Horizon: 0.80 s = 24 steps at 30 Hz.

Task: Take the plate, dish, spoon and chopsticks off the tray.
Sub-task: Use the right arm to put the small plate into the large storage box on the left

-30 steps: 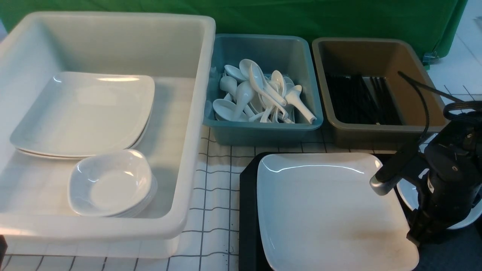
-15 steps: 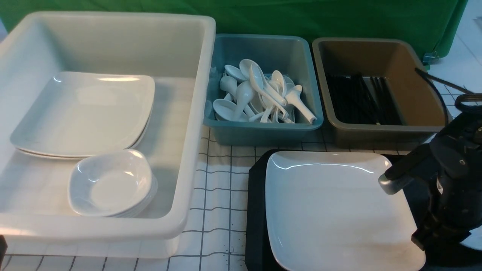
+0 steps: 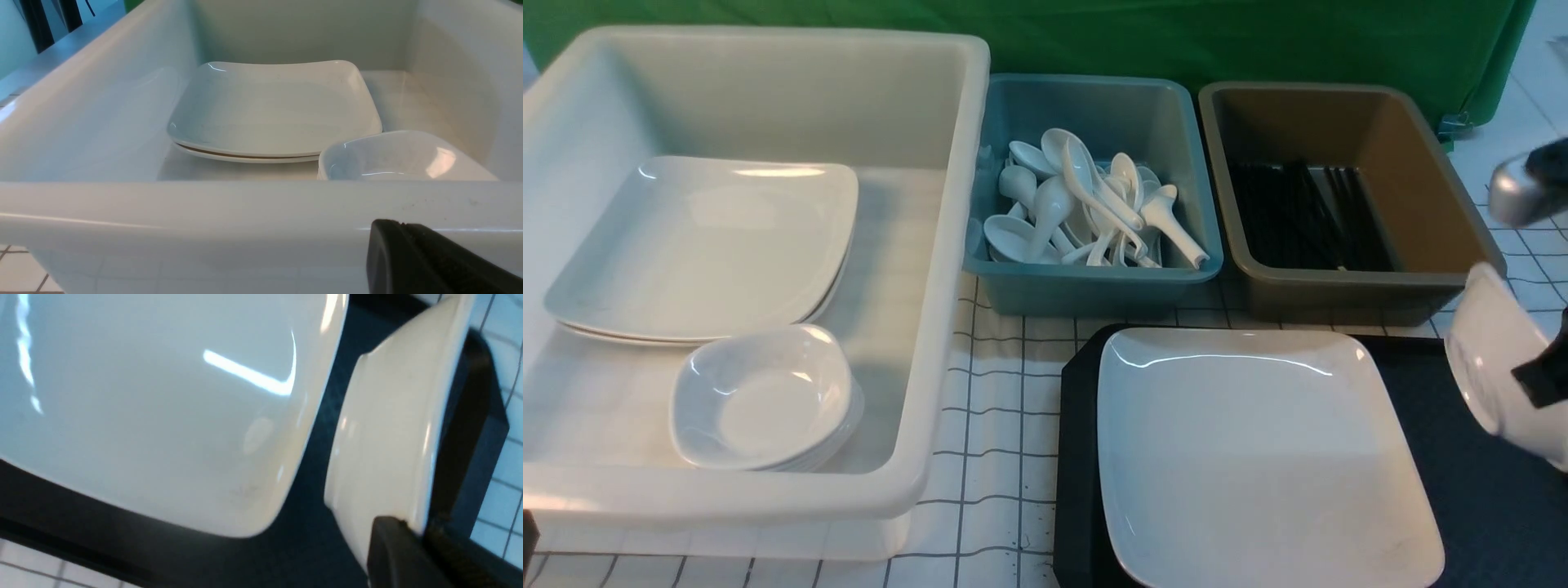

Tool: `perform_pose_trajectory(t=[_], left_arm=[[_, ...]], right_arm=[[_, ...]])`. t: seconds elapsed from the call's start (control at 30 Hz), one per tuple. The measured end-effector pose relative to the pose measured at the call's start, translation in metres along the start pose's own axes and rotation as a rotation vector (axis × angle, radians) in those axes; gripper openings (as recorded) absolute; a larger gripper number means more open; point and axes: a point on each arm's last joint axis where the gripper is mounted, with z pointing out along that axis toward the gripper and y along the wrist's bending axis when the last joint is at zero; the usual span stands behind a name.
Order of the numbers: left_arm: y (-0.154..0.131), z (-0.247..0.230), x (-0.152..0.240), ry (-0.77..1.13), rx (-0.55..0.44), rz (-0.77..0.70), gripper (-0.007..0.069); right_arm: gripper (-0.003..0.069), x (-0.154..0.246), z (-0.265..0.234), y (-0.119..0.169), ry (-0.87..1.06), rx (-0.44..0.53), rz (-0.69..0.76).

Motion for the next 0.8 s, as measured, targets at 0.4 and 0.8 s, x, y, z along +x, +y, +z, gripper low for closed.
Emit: perform_pose_trajectory(t=[0.4,0.8], left_arm=[[0.0,0.0,0.0,0.0,0.0,0.0,0.0021],[0.0,0.0,0.0,0.0,0.0,-0.002,0.0021]], right_arm=[[0.0078,-0.046,-0.052,0.056,-0.333,-0.581,-0.193],[0.0078,-0.108,0.002,0.228,-0.437,-0.814,-0.838]])
